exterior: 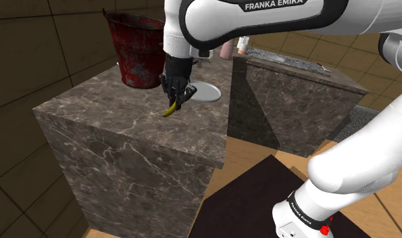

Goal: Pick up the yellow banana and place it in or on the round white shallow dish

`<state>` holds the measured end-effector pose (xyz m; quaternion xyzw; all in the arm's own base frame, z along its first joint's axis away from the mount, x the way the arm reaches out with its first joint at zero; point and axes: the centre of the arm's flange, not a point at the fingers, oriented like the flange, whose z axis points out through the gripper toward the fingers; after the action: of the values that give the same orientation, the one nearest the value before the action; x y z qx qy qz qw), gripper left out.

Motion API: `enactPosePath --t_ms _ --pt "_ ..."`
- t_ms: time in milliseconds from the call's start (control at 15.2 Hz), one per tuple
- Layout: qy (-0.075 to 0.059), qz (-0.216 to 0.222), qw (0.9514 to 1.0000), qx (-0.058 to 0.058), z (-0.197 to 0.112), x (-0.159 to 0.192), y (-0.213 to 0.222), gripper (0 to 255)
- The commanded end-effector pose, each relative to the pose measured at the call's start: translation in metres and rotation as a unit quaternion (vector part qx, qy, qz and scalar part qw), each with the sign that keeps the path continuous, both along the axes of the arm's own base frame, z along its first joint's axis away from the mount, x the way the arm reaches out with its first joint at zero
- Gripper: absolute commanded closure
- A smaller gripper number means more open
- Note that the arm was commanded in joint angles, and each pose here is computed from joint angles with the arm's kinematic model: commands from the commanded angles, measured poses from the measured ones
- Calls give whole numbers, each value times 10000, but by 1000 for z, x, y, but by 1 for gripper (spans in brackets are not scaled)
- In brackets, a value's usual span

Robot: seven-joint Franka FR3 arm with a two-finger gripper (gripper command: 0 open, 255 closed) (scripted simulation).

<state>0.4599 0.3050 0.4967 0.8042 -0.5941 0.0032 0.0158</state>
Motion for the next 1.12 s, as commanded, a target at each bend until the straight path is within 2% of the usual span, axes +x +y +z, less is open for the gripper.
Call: enactPosePath --t_ms 0,396,1056 --pt "2 1 10000 0 10 0 0 255" --pt "2 1 10000 0 41 0 0 255" --pt "2 1 10000 0 39 67 -114 255"
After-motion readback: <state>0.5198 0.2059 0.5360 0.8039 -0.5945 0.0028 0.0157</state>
